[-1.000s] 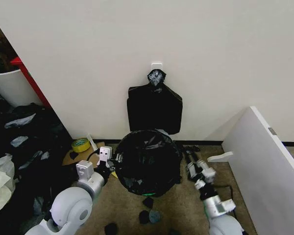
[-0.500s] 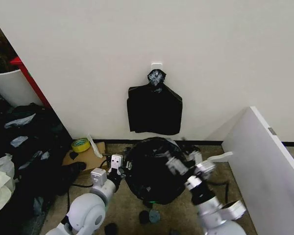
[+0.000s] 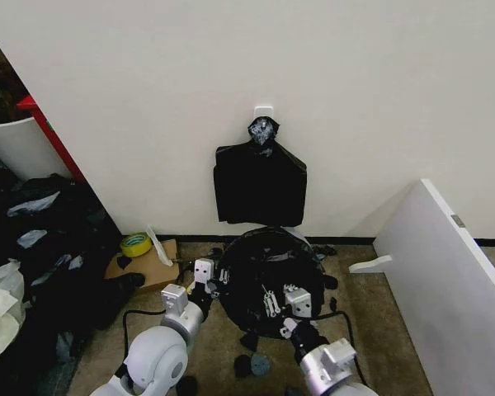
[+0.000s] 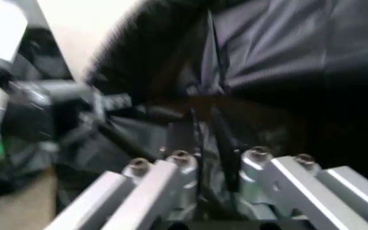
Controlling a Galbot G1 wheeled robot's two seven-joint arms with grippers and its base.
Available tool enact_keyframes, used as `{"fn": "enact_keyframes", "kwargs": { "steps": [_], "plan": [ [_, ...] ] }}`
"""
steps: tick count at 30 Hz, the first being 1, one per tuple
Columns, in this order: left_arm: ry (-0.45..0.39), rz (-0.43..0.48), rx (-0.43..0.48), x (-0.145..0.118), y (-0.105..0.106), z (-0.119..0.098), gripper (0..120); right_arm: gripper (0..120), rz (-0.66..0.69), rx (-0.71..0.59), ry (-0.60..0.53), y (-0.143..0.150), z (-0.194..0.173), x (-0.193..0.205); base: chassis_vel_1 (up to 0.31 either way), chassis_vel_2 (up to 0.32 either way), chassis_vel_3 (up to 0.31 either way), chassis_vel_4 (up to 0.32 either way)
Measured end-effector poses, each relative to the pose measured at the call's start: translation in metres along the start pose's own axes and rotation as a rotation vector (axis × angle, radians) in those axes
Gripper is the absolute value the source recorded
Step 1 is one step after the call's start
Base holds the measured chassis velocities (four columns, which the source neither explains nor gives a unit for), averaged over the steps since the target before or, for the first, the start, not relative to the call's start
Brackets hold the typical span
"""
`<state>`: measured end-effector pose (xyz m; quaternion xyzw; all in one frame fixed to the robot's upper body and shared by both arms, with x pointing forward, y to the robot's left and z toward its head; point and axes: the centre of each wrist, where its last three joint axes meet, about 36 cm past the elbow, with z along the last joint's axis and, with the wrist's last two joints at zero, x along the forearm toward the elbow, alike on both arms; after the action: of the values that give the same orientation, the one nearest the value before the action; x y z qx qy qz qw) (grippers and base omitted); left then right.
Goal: Place the garbage bag over the trash bin.
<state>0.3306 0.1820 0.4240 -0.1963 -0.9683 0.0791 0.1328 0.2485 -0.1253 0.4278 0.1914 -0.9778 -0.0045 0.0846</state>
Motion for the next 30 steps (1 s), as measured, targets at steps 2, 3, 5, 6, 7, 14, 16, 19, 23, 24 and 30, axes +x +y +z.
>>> {"fn": "enact_keyframes", "kwargs": {
  "steps": [2,3,5,6,7,14,16,19,23,24,30],
  "plan": [
    [-0.001,0.000,-0.003,0.000,0.000,0.000,0,0,0.022,0.018,0.026,0.001,0.001,-0.011,0.000,0.000,0.000,0.000],
    [-0.001,0.000,-0.004,0.000,0.000,0.000,0,0,0.039,0.028,0.039,0.000,0.001,-0.019,0.000,0.000,0.000,0.000],
    [-0.001,0.000,-0.005,0.001,0.000,0.000,0,0,0.061,0.047,0.045,-0.001,0.003,-0.033,0.000,0.000,0.000,0.000],
    [-0.002,0.001,-0.005,0.001,-0.001,0.000,0,0,0.072,0.059,0.045,-0.002,0.004,-0.040,0.000,0.000,0.000,0.000],
    [-0.003,0.001,-0.006,0.001,-0.001,0.000,0,0,0.082,0.068,0.041,-0.003,0.005,-0.048,0.000,0.000,0.000,0.000],
    [-0.002,0.000,-0.007,0.002,-0.002,0.000,0,0,0.120,0.108,0.016,-0.006,0.008,-0.084,0.000,0.000,0.000,0.000],
    [-0.003,0.000,-0.007,0.003,-0.002,0.000,0,0,0.129,0.119,0.015,-0.007,0.010,-0.089,0.000,0.000,0.000,0.000],
    [-0.003,0.003,-0.010,0.006,-0.003,-0.002,0,0,0.163,0.153,0.040,-0.009,0.013,-0.104,0.000,0.000,0.000,0.000],
    [-0.004,0.006,-0.012,0.008,-0.004,-0.003,0,0,0.202,0.181,0.068,-0.011,0.016,-0.118,0.000,0.000,0.000,0.000],
    [-0.004,0.007,-0.013,0.010,-0.004,-0.004,0,0,0.215,0.196,0.083,-0.012,0.018,-0.122,0.000,0.000,0.000,0.000],
    [-0.002,0.013,-0.021,0.014,-0.006,-0.006,0,0,0.281,0.270,0.147,-0.021,0.025,-0.141,0.000,0.000,0.000,0.000]
  ]
}}
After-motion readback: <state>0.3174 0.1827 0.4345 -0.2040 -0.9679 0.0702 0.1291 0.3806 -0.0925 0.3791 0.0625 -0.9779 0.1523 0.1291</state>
